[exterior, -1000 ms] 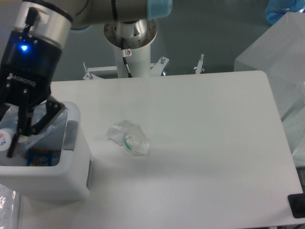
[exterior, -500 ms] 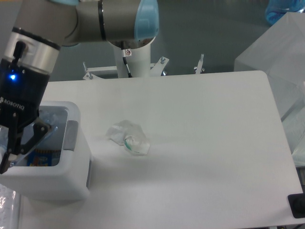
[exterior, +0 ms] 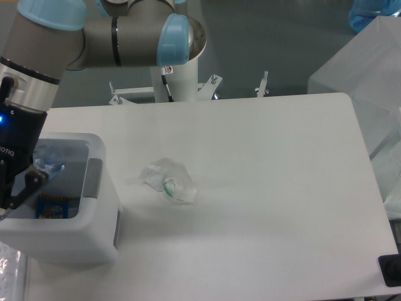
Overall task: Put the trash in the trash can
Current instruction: 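Lower the bottle into the bin and open the gripper, then move the empty gripper back over the crumpled plastic bag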
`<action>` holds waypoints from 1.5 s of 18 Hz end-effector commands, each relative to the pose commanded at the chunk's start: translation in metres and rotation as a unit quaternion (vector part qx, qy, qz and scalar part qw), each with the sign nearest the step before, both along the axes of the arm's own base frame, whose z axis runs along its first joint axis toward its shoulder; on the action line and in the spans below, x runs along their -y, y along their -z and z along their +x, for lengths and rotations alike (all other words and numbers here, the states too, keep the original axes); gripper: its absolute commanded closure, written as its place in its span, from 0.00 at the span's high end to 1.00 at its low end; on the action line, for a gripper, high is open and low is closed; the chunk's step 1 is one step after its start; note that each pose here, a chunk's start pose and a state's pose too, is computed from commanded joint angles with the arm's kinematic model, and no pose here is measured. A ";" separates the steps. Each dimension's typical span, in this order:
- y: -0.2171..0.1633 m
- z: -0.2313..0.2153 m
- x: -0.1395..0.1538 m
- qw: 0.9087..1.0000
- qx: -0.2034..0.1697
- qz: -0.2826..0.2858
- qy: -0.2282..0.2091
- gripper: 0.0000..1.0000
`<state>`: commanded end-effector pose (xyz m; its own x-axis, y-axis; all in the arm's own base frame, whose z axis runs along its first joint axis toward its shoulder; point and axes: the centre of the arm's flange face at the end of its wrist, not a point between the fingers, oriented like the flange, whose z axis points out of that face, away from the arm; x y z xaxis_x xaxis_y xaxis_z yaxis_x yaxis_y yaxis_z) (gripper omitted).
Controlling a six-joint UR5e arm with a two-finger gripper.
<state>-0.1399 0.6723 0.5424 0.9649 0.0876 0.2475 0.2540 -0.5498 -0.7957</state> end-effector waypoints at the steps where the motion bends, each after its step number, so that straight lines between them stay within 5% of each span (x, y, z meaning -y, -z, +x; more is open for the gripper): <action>1: 0.000 0.000 -0.001 1.000 0.000 0.000 0.000 0.28; 8: 0.009 0.002 0.005 0.999 -0.029 -0.007 0.023 0.66; 11: 0.009 -0.005 0.006 0.999 -0.030 -0.007 0.017 0.99; 16: 0.025 -0.064 0.025 0.995 -0.046 -0.041 -0.074 1.00; 18: 0.025 -0.113 0.044 0.990 -0.021 -0.042 -0.131 1.00; 21: 0.026 -0.181 0.076 0.977 0.010 -0.041 -0.209 1.00; 27: 0.069 -0.249 0.141 0.945 -0.009 -0.106 -0.310 1.00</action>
